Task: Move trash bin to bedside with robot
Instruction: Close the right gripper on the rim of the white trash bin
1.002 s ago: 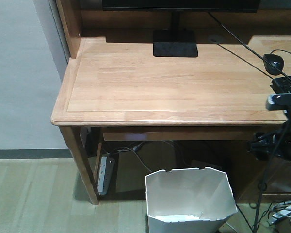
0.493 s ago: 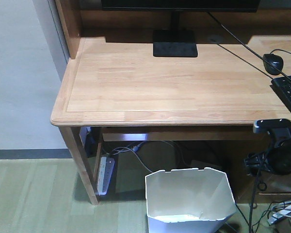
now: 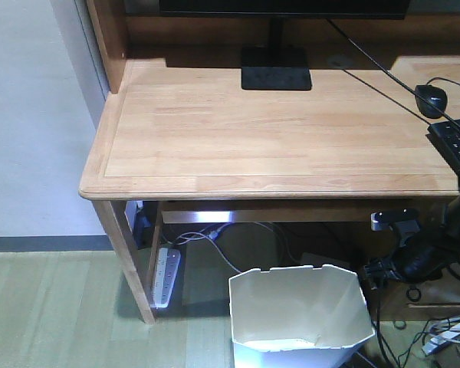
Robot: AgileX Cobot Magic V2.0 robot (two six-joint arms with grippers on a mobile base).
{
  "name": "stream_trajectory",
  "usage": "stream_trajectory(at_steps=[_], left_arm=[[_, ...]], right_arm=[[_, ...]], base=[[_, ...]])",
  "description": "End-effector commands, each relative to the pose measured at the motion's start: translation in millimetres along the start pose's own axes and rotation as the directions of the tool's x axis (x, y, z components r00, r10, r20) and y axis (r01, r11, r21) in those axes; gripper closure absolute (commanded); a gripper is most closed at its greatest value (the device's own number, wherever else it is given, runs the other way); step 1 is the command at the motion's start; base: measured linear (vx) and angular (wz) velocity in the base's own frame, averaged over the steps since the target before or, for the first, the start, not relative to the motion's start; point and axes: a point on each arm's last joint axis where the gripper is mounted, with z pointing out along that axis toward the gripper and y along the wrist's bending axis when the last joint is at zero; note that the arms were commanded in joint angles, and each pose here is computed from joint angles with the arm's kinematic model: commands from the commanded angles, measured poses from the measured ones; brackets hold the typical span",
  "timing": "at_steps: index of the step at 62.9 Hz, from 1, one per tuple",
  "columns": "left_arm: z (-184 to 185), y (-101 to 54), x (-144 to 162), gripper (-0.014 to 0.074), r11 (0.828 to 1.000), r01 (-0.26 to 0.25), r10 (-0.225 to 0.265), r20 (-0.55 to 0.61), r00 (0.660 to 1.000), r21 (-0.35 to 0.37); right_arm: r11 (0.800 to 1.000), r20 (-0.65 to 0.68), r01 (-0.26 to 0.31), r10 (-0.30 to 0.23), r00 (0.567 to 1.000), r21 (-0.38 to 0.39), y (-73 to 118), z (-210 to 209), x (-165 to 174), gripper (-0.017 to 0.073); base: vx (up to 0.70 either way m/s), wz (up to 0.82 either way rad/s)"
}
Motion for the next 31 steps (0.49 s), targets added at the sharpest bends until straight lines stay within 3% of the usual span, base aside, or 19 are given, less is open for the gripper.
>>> stream_trajectory(at_steps=[1,31], left_arm=[[0.8,0.0,1.7,0.0599,1.000,0.012,-0.012,0.060,0.998,0.007],[0.8,0.0,1.7,0.0599,1.000,0.012,-0.012,0.060,0.998,0.007]], right_arm=[[1.000,0.045,0.010,-0.011,0.999,0.019,-7.1,8.4,-15.7,-0.0002],[0.995,-0.037,0.104,-0.104,0.994,-0.009,-9.4,83.9,-18.5,0.0050]], base=[[0.00,0.00],[0.00,0.00]])
